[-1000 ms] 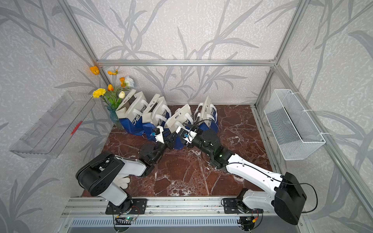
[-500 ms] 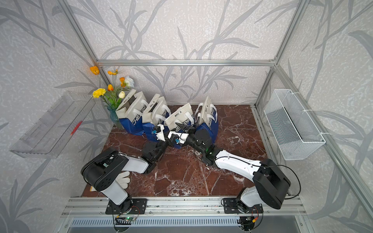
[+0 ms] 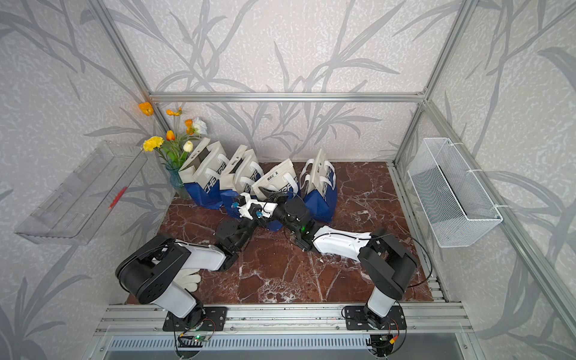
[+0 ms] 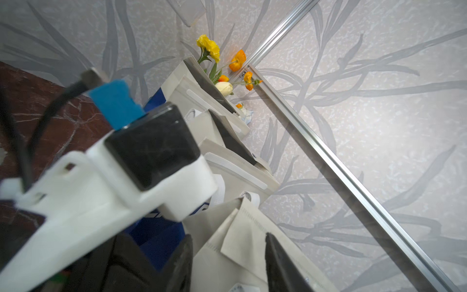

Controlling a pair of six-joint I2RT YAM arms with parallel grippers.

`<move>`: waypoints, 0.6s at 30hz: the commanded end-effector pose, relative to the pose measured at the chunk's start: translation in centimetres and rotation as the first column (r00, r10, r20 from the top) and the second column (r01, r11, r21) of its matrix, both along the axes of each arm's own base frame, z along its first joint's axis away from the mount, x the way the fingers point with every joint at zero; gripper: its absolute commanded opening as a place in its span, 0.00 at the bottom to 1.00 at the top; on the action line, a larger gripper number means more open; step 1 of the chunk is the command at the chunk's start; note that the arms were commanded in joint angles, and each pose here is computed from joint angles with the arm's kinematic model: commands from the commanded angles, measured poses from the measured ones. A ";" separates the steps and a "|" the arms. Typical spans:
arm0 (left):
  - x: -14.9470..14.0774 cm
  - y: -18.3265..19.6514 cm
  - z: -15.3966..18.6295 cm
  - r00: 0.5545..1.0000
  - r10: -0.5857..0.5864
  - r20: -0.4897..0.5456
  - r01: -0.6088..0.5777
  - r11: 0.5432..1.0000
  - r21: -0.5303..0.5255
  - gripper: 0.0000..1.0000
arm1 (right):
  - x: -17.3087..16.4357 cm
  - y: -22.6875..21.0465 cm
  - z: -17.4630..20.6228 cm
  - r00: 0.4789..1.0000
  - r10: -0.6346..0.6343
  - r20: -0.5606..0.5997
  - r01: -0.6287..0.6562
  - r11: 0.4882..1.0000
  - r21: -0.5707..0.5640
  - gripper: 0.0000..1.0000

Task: Open the takeout bag
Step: Pick up the takeout bag at the center of the board.

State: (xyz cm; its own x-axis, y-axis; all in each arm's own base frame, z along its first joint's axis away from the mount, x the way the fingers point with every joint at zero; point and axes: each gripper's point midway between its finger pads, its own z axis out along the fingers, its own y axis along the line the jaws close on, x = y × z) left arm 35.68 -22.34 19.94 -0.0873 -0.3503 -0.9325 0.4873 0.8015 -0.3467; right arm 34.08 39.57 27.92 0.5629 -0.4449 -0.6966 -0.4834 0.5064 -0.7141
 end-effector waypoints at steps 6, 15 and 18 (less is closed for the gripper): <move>-0.4 0.6 0.3 1.000 0.015 0.026 -0.015 1.000 0.015 0.00 | 2.4 0.7 0.9 0.995 -0.097 0.034 0.095 0.993 0.063 0.32; -0.6 0.6 0.1 1.000 0.013 0.020 -0.013 1.000 0.021 0.00 | 3.6 1.2 -0.8 0.987 -0.155 0.035 0.154 0.988 0.027 0.21; -0.7 0.6 0.1 1.000 0.009 0.020 -0.010 1.000 0.025 0.00 | 4.1 1.1 -0.7 0.982 -0.184 0.048 0.182 0.983 0.036 0.17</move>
State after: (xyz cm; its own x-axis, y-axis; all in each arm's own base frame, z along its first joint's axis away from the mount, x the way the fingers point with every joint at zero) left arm 35.92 -21.16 19.28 -0.0794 -0.3369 -0.9382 0.4446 0.8304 -0.3358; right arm 37.26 40.68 26.19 0.5148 -0.5157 -0.6848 -0.4006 0.5615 -0.7240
